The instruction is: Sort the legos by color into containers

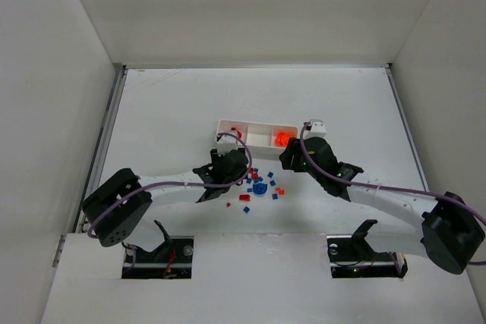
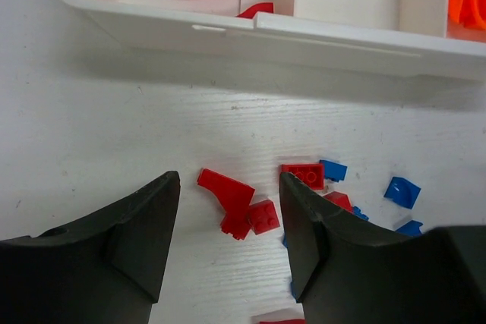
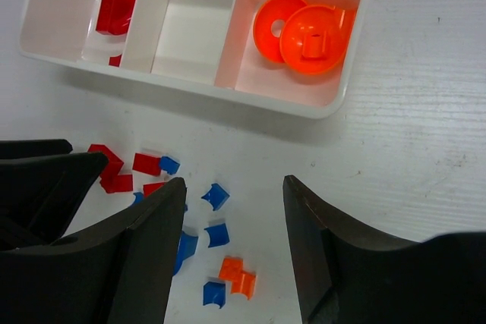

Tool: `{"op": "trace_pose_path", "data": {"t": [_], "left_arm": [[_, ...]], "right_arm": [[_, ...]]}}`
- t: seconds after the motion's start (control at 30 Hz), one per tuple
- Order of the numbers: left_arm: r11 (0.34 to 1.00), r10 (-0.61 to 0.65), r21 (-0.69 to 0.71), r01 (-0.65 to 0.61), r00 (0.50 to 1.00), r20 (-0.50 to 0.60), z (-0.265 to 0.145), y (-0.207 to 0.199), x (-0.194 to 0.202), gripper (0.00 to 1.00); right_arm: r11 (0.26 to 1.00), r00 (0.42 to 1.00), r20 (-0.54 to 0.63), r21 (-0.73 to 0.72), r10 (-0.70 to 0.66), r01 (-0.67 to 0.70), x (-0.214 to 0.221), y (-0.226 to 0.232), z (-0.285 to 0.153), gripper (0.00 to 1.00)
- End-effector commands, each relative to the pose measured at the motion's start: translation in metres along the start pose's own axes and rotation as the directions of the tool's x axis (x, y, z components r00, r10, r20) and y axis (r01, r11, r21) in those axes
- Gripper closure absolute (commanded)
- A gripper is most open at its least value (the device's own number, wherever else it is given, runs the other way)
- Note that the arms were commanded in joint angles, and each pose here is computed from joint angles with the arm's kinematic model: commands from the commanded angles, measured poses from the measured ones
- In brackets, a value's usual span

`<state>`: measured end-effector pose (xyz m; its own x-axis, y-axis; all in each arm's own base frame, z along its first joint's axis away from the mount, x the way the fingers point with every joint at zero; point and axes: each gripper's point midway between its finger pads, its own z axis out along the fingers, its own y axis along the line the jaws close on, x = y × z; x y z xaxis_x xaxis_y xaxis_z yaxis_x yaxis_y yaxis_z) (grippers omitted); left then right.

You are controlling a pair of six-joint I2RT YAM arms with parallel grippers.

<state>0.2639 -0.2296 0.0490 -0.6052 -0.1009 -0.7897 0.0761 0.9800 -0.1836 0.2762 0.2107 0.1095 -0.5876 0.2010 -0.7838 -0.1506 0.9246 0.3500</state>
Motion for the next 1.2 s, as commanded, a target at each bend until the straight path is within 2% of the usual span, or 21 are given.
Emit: {"op": "trace_pose_path", "data": {"t": [0.0, 0.3, 0.5, 0.67, 0.77, 1.17], "left_arm": [[0.999, 0.037, 0.018, -0.037, 0.999, -0.014, 0.003, -0.006, 0.005, 0.47], [0.995, 0.100, -0.001, -0.100, 0.995, -0.021, 0.021, -0.002, 0.012, 0.51], [0.991, 0.131, -0.008, -0.131, 0.991, -0.040, 0.024, -0.001, 0.018, 0.60], [0.988, 0.151, -0.023, -0.152, 0.987, -0.057, 0.020, 0.006, 0.023, 0.54], [0.986, 0.160, -0.034, -0.162, 0.985, -0.064, 0.021, 0.011, 0.026, 0.54], [0.953, 0.279, -0.097, -0.288, 0.956, -0.094, 0.019, 0.022, 0.033, 0.72]], "right_arm": [[0.999, 0.998, 0.054, -0.042, 0.027, -0.025, -0.014, 0.011, -0.003, 0.40], [0.998, 0.999, 0.042, -0.053, 0.031, -0.029, -0.008, 0.015, -0.004, 0.40], [0.998, 0.998, 0.053, -0.056, 0.032, -0.029, -0.011, 0.015, -0.006, 0.40], [0.998, 0.998, 0.050, -0.054, 0.025, -0.022, -0.011, 0.014, -0.006, 0.40], [0.998, 0.998, 0.055, -0.057, 0.027, -0.024, -0.014, 0.016, -0.006, 0.40], [0.998, 0.997, 0.065, -0.051, 0.029, -0.026, -0.018, 0.015, -0.005, 0.39]]}}
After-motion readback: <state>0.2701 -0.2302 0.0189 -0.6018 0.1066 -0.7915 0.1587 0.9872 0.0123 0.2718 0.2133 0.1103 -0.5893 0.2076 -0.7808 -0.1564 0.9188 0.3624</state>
